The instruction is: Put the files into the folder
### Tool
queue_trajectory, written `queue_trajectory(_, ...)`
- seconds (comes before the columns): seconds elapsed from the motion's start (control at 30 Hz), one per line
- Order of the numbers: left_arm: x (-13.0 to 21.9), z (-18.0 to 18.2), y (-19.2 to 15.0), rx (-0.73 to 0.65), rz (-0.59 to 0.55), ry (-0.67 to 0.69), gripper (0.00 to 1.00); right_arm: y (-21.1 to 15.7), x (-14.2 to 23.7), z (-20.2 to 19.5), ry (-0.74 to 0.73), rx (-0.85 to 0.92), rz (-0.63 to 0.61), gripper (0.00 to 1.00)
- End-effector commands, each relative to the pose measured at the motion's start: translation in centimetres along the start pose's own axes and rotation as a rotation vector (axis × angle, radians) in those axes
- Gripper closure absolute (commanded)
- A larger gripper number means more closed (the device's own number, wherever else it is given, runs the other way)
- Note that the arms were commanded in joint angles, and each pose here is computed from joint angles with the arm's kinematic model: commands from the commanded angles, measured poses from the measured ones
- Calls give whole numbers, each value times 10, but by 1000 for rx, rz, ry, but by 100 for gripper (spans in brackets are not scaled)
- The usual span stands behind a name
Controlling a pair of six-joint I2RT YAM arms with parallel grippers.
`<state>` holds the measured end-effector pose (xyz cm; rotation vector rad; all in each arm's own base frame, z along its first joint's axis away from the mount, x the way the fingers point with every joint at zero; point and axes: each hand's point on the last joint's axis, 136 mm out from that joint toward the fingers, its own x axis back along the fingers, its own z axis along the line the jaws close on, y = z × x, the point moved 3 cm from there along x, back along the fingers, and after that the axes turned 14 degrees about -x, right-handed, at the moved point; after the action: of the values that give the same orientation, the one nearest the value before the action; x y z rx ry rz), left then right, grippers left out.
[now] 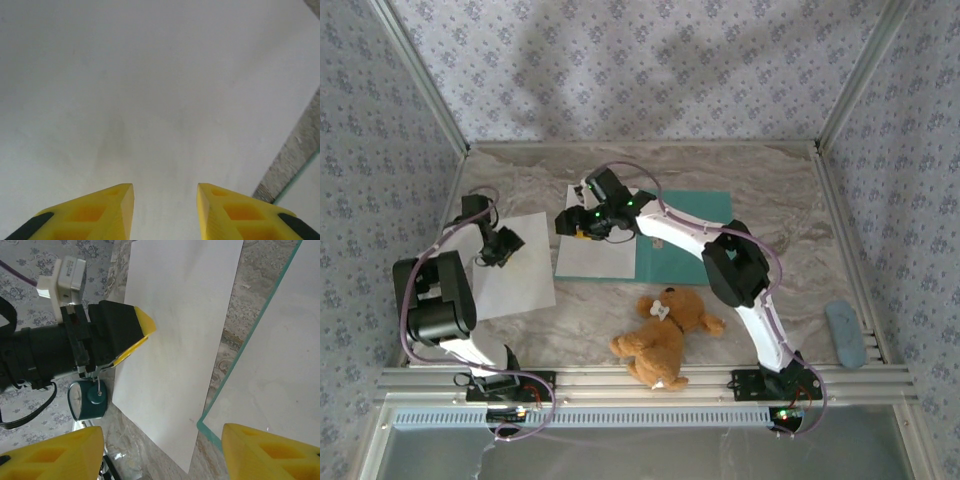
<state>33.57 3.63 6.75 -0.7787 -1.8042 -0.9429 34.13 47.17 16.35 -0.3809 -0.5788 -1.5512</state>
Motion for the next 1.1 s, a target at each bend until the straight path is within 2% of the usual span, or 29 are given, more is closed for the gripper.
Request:
queue_trajectory(0.0, -11, 0, 9, 23, 0, -2, 63, 1, -11, -3, -11, 6, 19, 35)
queue_trajectory(0.47, -43, 8, 59, 70, -10, 60, 63, 9, -42, -12, -35, 15, 29, 38)
queue_trajectory(0.6, -31, -3, 76, 46, -30, 37, 63, 13, -59, -17, -72, 36, 42, 38)
queue_trajectory(0.77, -6, -14, 82, -9, -26, 8, 60, 24, -72, -20, -82, 74, 18, 39)
queue_trajectory(0.9, 28, -9, 80, -44, -50, 52, 52, 30, -80, -25, -85, 100, -12, 40)
queue_trajectory(1.07, 58, 25, 68, -7, -101, 165, 27, 34, -90, -22, -52, 122, -27, 40)
